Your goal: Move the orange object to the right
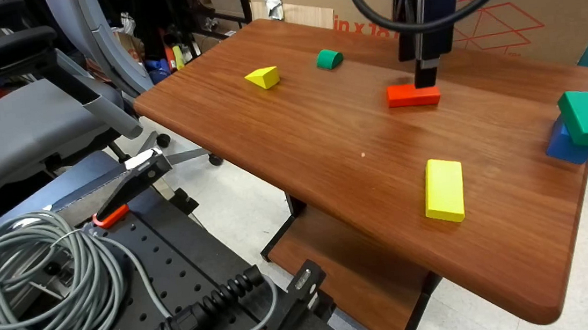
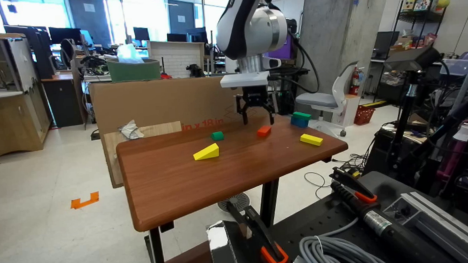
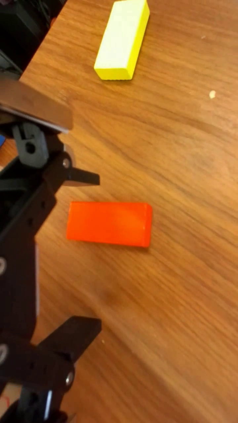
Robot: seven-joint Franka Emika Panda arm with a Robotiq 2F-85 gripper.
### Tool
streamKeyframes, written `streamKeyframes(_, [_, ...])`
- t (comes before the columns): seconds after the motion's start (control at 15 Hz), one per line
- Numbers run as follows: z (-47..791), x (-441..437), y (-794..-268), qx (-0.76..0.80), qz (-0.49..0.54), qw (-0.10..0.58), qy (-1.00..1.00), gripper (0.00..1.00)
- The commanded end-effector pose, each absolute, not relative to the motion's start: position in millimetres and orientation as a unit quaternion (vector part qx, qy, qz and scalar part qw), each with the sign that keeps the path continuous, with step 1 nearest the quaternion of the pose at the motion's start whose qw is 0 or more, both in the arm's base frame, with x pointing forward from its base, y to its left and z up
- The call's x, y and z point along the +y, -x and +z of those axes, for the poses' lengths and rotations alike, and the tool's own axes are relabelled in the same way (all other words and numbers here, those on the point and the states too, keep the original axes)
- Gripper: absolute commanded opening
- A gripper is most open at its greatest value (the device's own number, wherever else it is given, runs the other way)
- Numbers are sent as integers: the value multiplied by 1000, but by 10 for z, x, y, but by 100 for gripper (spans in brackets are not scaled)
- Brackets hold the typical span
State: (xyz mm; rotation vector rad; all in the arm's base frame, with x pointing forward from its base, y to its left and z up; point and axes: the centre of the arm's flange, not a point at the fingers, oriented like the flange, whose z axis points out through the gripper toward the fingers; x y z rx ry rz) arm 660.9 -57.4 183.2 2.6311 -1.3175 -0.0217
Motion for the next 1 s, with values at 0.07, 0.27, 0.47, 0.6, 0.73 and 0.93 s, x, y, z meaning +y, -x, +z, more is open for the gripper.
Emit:
streamKeyframes(0.07, [2718, -336, -6169, -398, -10, 66, -915, 100])
streamKeyframes(0.27, [3188, -261, -5879, -318, -1, 50, -947, 100])
streamKeyframes(0.47, [3641, -185, -5516, -241, -6, 40, -970, 100])
streamKeyframes(0.6, [3443, -168, -5817, -258, 0, 43, -965, 100])
streamKeyframes(0.73, [3677, -155, -5627, -230, 1, 33, -973, 100])
streamKeyframes(0.93, [3705, -158, -5534, -222, -1, 31, -975, 100])
